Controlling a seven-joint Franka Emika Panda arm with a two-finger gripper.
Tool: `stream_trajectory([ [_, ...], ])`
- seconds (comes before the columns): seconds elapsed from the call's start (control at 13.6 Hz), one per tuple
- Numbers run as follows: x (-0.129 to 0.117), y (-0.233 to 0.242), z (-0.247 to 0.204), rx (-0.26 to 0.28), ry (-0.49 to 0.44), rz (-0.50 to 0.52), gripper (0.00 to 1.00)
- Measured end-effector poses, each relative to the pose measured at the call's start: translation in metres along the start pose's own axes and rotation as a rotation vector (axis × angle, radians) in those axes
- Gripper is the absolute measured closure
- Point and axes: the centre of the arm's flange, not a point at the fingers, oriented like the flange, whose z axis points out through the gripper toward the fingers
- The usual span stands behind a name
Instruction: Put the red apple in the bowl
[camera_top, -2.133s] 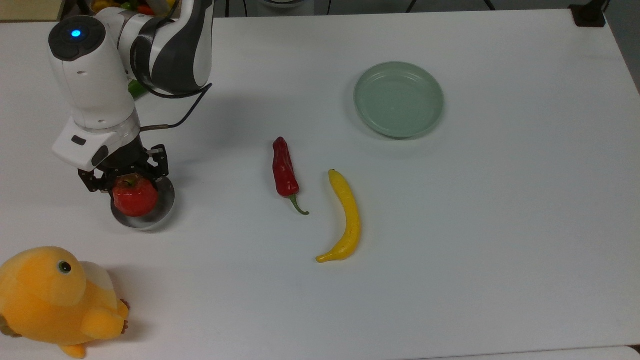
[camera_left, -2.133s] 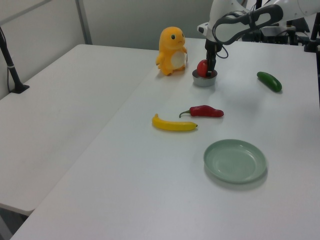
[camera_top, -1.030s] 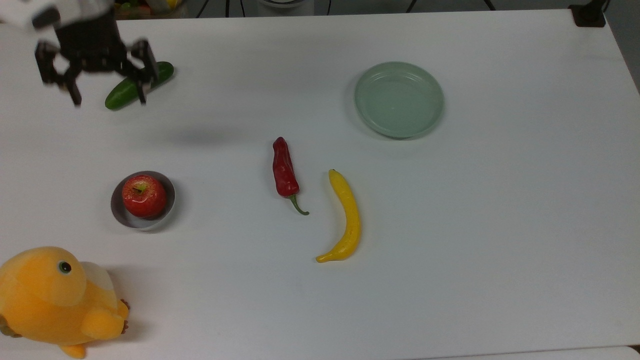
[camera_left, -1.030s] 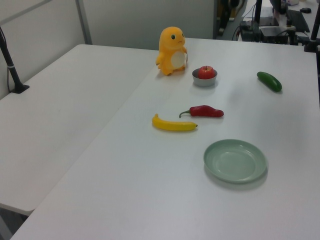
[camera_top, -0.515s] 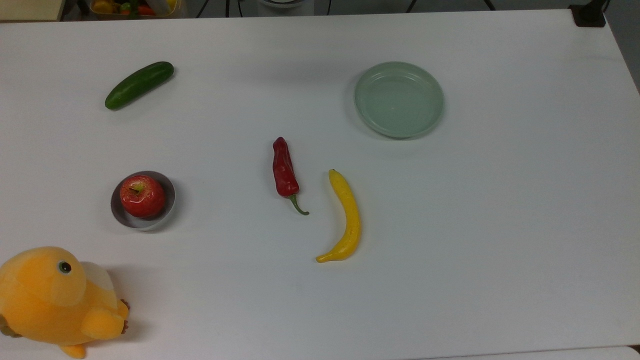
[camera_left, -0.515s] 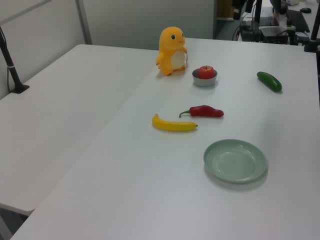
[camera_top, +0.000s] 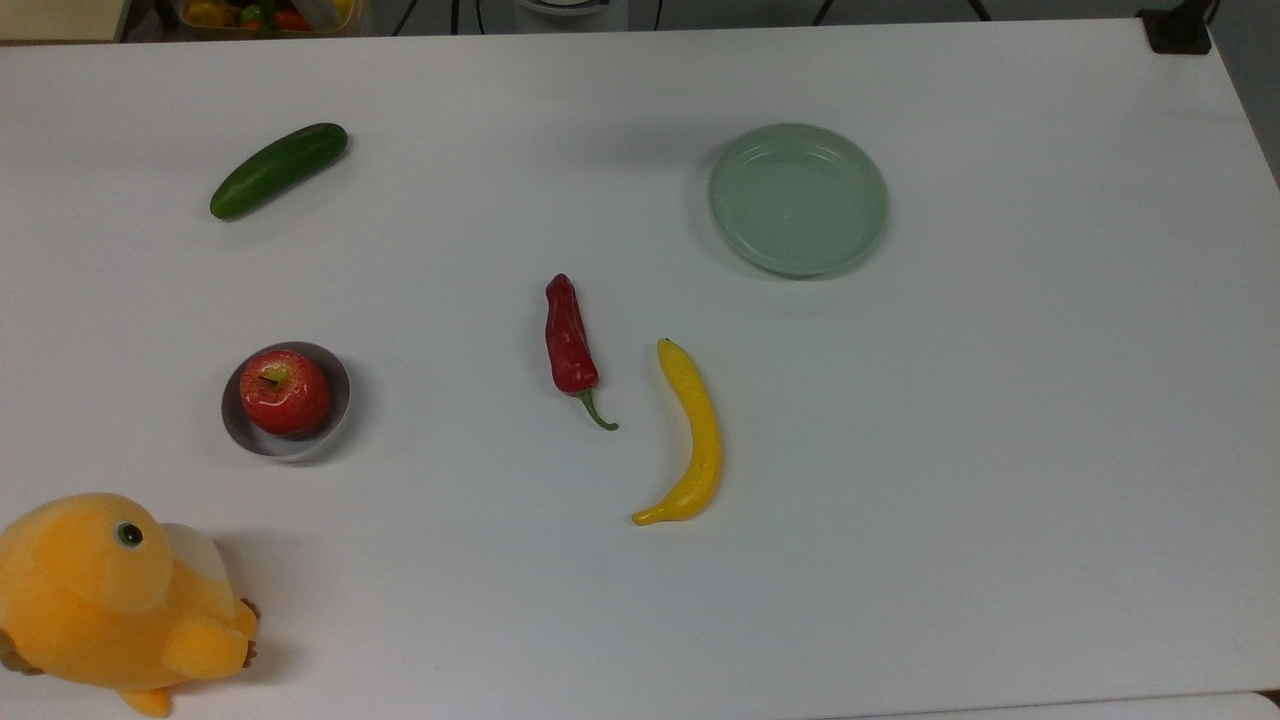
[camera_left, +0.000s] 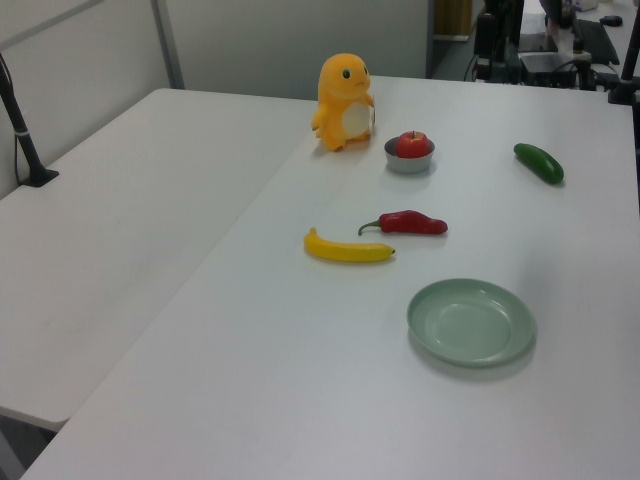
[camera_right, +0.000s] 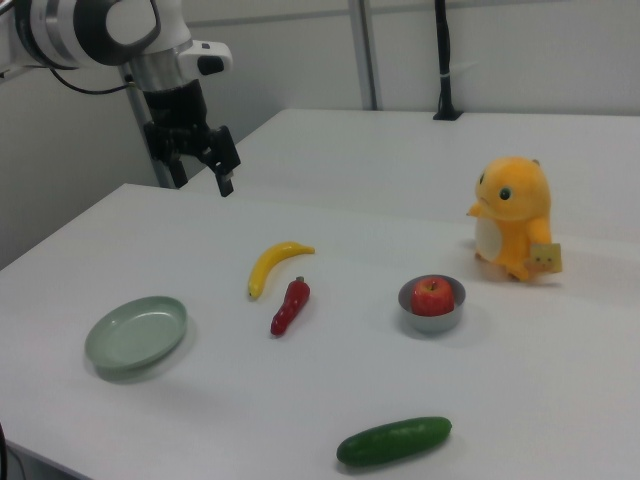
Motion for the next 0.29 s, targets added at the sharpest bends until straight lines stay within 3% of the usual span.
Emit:
stream_trajectory([
  [0.29, 0.006, 0.017, 0.001, -0.001, 0.041, -0.072, 0.0],
])
